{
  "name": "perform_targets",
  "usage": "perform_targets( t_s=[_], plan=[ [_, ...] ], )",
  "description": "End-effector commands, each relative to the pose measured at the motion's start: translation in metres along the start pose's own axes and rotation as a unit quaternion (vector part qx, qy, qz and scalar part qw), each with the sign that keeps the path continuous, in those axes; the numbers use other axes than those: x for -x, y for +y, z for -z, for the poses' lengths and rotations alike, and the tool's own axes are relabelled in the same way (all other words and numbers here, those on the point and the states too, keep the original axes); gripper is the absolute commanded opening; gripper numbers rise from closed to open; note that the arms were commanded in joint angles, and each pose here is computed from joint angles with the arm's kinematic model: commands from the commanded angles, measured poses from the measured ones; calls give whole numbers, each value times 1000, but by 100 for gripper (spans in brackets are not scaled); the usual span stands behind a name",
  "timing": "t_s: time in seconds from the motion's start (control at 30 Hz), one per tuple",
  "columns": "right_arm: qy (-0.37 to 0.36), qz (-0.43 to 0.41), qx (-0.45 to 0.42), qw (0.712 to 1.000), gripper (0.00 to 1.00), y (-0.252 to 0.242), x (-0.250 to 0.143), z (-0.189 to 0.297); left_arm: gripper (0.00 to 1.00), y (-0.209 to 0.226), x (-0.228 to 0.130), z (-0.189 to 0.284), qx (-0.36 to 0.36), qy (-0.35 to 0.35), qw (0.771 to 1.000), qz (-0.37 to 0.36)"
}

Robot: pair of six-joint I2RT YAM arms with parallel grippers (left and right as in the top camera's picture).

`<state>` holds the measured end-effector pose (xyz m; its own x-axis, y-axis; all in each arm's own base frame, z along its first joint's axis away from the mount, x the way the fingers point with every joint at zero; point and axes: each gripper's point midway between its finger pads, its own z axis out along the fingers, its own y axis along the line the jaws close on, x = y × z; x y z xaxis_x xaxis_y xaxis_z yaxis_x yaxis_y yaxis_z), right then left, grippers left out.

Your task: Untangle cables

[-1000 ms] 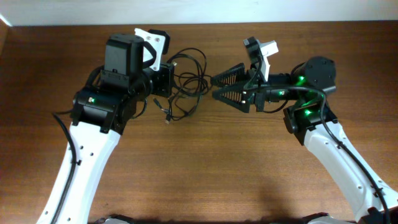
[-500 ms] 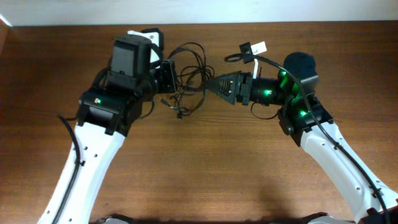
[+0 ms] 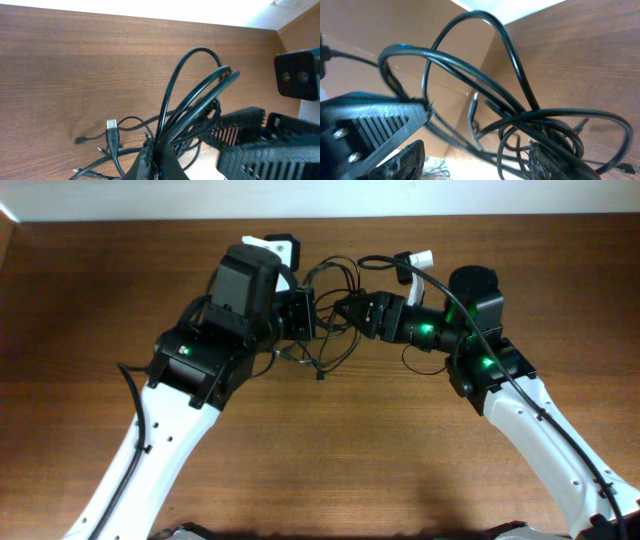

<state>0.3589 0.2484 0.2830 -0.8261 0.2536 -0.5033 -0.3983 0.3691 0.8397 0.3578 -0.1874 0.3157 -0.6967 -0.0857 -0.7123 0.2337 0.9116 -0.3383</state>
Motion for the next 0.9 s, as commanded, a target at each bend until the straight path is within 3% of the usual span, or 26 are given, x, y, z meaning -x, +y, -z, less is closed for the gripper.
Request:
perform_targets(
  t_s=[0.0, 0.07, 0.13, 0.23, 0.3, 0.33, 0.57, 0.67, 0.87],
  plan=[
    [-26, 15, -19, 999, 66, -2, 10, 0, 0, -16, -6, -2, -24, 9, 1000, -1],
    [-37, 7, -43, 998, 60, -12, 12, 1, 0, -23, -10, -2, -31, 13, 999, -7],
    [-44, -2, -90, 995, 41, -32, 11, 3, 0, -32, -14, -2, -39, 17, 999, -15],
    [-48, -15, -123, 991, 36, -45, 9, 6, 0, -37, -16, -2, -44, 19, 999, -19],
    [-52, -10, -145, 988, 21, -54, 9, 9, 0, -36, -16, -2, -44, 20, 999, -18],
    [-55, -14, -159, 986, 19, -60, 8, 10, 0, -36, -16, -2, -44, 20, 999, -18],
    [-67, -42, -347, 935, 17, -128, -8, 48, 0, -31, -15, -2, -31, 15, 999, -18],
    [-63, -47, -361, 929, 17, -133, -12, 52, 0, -17, -8, -3, 10, -3, 1000, -18],
    [-61, -48, -357, 931, 5, -132, -12, 51, 0, 47, 3, 11, 196, -46, 979, -25]
  ],
)
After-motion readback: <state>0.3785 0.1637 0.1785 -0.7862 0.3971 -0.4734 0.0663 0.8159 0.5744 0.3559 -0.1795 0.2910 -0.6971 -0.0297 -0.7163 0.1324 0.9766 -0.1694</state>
